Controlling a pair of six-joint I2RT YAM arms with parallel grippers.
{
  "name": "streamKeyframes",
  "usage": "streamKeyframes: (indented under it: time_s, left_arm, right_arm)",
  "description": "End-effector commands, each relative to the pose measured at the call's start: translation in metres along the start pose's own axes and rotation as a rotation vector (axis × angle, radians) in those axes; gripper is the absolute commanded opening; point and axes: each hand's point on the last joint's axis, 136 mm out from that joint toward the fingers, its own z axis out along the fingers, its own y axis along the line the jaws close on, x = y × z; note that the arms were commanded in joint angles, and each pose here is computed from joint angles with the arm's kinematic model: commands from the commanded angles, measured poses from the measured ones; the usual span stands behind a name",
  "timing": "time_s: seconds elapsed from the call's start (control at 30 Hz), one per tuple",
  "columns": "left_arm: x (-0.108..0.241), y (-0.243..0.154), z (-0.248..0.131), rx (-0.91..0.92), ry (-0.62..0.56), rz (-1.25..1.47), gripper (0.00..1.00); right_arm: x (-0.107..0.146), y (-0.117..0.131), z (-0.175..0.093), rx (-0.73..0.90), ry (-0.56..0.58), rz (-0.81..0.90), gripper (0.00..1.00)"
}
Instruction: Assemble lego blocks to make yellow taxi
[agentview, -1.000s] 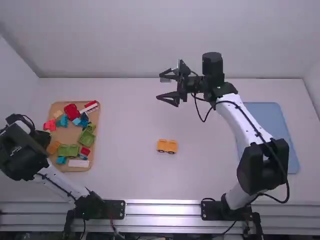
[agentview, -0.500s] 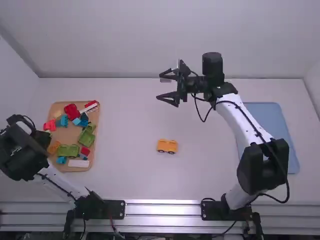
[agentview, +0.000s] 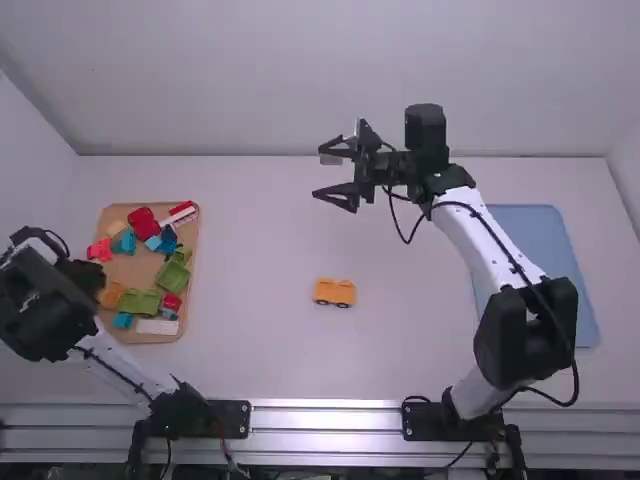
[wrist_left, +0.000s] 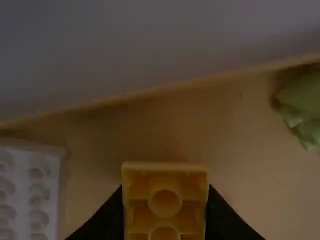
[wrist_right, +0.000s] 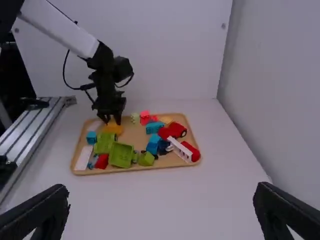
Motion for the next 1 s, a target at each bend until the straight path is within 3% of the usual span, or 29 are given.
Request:
streamKeyframes:
  time_s: [0.0,0.1,0.17,0.27,0.43,0.67,0.77,0.8,0.87,0.97]
  left_arm:
    - [-0.017,-0.014,-0.021,0.039,-0.027,0.027,0.14]
    - [-0.021,-0.03,-0.048,0.124,-0.022,0.103,0.12]
    - [-0.019,-0.045,-0.067,0.207,-0.018,0.153,0.02]
    - [-0.013,-0.058,-0.111,0.316,-0.063,0.207,0.02]
    - [0.015,-0.066,-0.158,0.421,-0.182,0.285,0.02]
    - [0.122,-0.106,-0.234,0.922,-0.379,0.769,0.04]
    - [0.192,-0.115,-0.262,1.146,-0.48,1.008,0.09]
    - [0.192,-0.115,-0.262,1.146,-0.48,1.008,0.09]
    - [0.238,-0.119,-0.275,1.292,-0.52,1.153,0.07]
    - [0.28,-0.124,-0.281,1.406,-0.56,1.281,0.04]
  right_arm:
    - [-0.008,-0.004,-0.002,0.001,-0.012,-0.027,0.99]
    - [-0.008,-0.009,0.0,0.033,0.0,-0.035,0.99]
    - [-0.005,-0.017,0.004,0.087,0.021,-0.01,0.99]
    - [0.0,-0.039,0.011,0.241,0.064,0.108,0.99]
    - [0.005,-0.044,0.019,0.3,0.092,0.138,0.99]
    - [0.004,-0.042,0.021,0.295,0.081,0.193,0.99]
    - [0.003,-0.031,0.022,0.213,0.059,0.228,0.99]
    - [0.003,-0.031,0.022,0.213,0.059,0.228,0.99]
    - [0.006,-0.025,0.026,0.143,0.042,0.243,0.99]
    - [0.017,-0.023,0.028,0.061,0.02,0.304,0.99]
